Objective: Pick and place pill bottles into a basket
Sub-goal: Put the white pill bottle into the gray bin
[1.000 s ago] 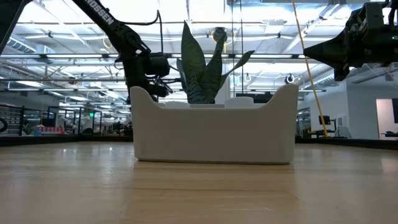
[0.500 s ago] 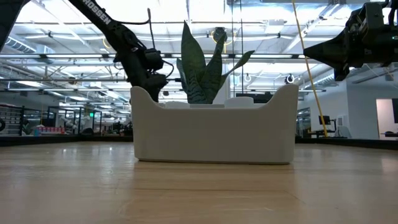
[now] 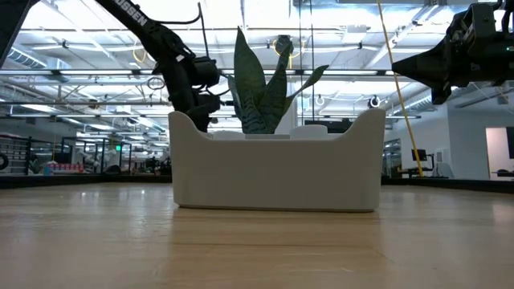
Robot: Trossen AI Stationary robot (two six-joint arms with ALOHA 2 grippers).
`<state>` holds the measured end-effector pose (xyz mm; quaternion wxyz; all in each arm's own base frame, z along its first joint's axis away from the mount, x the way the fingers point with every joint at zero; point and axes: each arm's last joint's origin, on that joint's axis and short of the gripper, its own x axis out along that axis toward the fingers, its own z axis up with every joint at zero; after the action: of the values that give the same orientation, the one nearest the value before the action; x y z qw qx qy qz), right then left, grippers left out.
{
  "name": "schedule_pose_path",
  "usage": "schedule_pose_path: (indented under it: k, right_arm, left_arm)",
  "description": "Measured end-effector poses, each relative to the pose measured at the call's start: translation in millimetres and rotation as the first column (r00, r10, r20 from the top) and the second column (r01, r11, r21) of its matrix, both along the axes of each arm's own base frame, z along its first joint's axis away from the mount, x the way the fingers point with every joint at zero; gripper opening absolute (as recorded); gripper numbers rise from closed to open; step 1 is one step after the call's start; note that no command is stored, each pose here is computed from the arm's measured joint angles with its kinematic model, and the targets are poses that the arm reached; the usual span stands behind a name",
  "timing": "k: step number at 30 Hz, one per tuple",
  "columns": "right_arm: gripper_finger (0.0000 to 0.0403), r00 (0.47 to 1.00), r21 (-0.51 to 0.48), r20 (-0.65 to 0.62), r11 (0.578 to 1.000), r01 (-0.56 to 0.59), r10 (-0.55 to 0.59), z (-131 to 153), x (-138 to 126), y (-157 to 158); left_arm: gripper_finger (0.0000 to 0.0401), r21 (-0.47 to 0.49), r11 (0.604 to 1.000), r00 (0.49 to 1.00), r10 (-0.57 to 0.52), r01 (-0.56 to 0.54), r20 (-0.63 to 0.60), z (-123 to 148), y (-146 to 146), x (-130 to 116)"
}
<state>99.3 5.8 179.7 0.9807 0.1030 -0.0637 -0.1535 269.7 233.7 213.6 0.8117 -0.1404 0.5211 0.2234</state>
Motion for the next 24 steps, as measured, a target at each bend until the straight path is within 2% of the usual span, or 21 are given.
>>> schedule_pose_path:
  k: [3,6,11,15,17,20,22,24]
  right_arm:
    - [0.0004,1.000,0.000,0.000,1.000,0.000,0.000,0.0,0.0,0.0]
    - [0.0004,1.000,0.000,0.000,1.000,0.000,0.000,0.0,0.0,0.0]
    - [0.0004,1.000,0.000,0.000,1.000,0.000,0.000,0.0,0.0,0.0]
    - [0.0004,1.000,0.000,0.000,1.000,0.000,0.000,0.0,0.0,0.0]
    - [0.0004,1.000,0.000,0.000,1.000,0.000,0.000,0.0,0.0,0.0]
    - [0.0004,1.000,0.000,0.000,1.000,0.000,0.000,0.0,0.0,0.0]
    - [0.0004,1.000,0.000,0.000,1.000,0.000,0.000,0.0,0.0,0.0]
    - [0.0004,1.000,0.000,0.000,1.000,0.000,0.000,0.0,0.0,0.0]
  left_arm:
    - [0.0324,0.014,0.998,0.998,-0.058,0.058,0.018,0.8,-1.7,3.6]
    - [0.0324,0.009,0.990,0.988,-0.144,0.144,0.059,1.8,-3.9,7.3]
    - [0.0293,-0.001,0.975,0.972,-0.222,0.222,0.081,1.7,-5.7,8.1]
    - [0.0266,0.042,0.954,0.954,-0.297,0.296,0.034,1.1,-6.6,7.7]
    - [0.0255,0.050,0.969,0.970,-0.243,0.243,0.008,0.8,-6.0,7.2]
    - [0.0241,0.008,0.999,0.999,-0.050,0.051,-0.002,-0.2,-3.2,2.9]
    - [0.0232,-0.063,0.997,0.998,0.055,-0.053,0.024,-0.9,-1.7,-0.1]
    - [0.0223,-0.109,0.988,0.992,0.116,-0.111,0.043,-1.0,-2.3,0.1]
